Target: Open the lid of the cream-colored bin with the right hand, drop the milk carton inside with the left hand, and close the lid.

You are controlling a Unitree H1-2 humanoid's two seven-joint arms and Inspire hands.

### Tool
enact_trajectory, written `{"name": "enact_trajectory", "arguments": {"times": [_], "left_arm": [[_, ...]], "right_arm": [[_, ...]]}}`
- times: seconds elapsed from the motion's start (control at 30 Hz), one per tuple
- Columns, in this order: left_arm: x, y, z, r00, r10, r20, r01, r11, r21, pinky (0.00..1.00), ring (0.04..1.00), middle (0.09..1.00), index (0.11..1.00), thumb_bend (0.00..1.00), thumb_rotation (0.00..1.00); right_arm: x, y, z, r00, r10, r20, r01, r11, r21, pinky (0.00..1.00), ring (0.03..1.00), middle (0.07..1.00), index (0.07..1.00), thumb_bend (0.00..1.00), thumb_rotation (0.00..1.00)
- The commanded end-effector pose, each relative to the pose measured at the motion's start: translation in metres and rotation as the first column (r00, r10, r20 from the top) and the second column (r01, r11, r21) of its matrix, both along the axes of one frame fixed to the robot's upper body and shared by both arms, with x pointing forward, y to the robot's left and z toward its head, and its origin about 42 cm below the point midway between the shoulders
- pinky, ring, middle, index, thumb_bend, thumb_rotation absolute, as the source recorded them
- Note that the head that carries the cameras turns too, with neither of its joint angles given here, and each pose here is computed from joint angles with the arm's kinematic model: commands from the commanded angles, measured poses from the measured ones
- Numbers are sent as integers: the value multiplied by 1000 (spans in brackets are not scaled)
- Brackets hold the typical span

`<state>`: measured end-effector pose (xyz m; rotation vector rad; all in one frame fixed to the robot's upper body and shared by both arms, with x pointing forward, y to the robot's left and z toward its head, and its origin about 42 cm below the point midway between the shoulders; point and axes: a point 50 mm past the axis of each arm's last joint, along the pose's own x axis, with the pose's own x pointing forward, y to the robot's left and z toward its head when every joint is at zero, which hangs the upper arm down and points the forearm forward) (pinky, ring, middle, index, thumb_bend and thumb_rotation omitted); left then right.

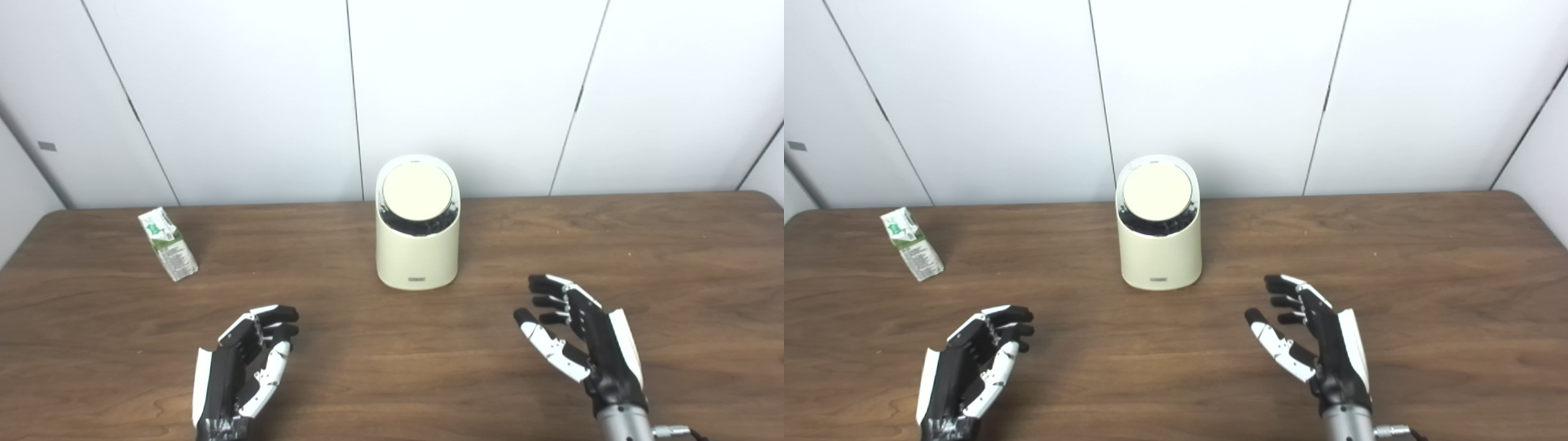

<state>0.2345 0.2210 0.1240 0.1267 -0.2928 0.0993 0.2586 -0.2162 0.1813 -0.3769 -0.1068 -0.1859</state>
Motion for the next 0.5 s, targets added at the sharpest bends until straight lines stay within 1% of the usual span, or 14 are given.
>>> {"name": "enact_trajectory", "arguments": {"times": [0.0, 0.03, 0.07, 0.13, 0.17, 0.2, 0.23, 0.27, 0.3, 0.33, 0.37, 0.4, 0.43, 0.47], "left_arm": [[7, -1, 8, 999, 0, 51, -1, 1000, 3, 507, 599, 646, 657, 285, 381], [7, -1, 7, 999, 1, 52, -1, 1000, 3, 506, 597, 645, 657, 287, 384], [8, -1, 7, 999, 1, 52, -1, 1000, 3, 506, 596, 645, 656, 287, 385], [8, -1, 6, 998, 1, 58, -2, 1000, 7, 506, 594, 644, 655, 283, 380], [9, -2, 6, 998, 2, 60, -2, 1000, 9, 505, 593, 643, 655, 281, 378], [9, -2, 6, 998, 1, 60, -2, 1000, 9, 504, 592, 642, 654, 279, 376], [9, -2, 6, 998, 0, 58, -1, 1000, 7, 504, 592, 643, 655, 279, 376], [9, -2, 5, 998, -1, 56, 1, 1000, 5, 504, 593, 644, 656, 280, 377], [10, -2, 5, 998, -2, 56, 2, 1000, 3, 505, 594, 646, 657, 279, 377], [10, -3, 5, 998, -3, 56, 3, 1000, 2, 505, 594, 646, 658, 278, 374], [10, -3, 4, 998, -4, 57, 4, 1000, -1, 505, 594, 646, 658, 278, 372], [10, -3, 4, 998, -3, 57, 3, 1000, -1, 506, 595, 646, 658, 279, 370], [10, -4, 4, 998, -3, 57, 3, 1000, -1, 506, 594, 645, 656, 281, 369], [10, -4, 3, 998, -2, 57, 2, 1000, -1, 506, 594, 645, 656, 282, 370]], "right_arm": [[18, -1, 33, 994, 8, 107, -4, 999, -38, 808, 889, 906, 908, 480, 778], [25, -1, 39, 992, 12, 122, -4, 998, -62, 699, 813, 836, 915, 494, 782], [32, -2, 44, 991, 16, 135, -5, 997, -81, 635, 783, 819, 925, 508, 784], [47, -2, 55, 988, 30, 153, -15, 995, -103, 575, 758, 805, 944, 537, 782], [53, -1, 60, 987, 36, 159, -19, 994, -104, 627, 804, 850, 956, 555, 782], [59, 0, 66, 985, 42, 167, -24, 994, -104, 714, 866, 907, 968, 573, 781], [67, 2, 73, 982, 46, 184, -28, 995, -97, 761, 890, 932, 976, 583, 771], [73, 4, 79, 979, 50, 197, -34, 996, -86, 558, 638, 792, 978, 598, 739], [79, 6, 85, 977, 61, 206, -44, 995, -86, 392, 433, 617, 983, 603, 717], [83, 7, 89, 975, 69, 211, -52, 995, -87, 338, 387, 587, 977, 627, 687], [88, 10, 97, 973, 94, 213, -73, 992, -107, 319, 372, 578, 975, 636, 676], [92, 13, 105, 969, 115, 216, -91, 989, -120, 543, 644, 764, 985, 645, 677], [95, 15, 110, 968, 128, 218, -102, 987, -128, 639, 778, 861, 985, 659, 655], [99, 18, 115, 964, 142, 226, -111, 983, -145, 671, 824, 894, 985, 663, 648]]}}
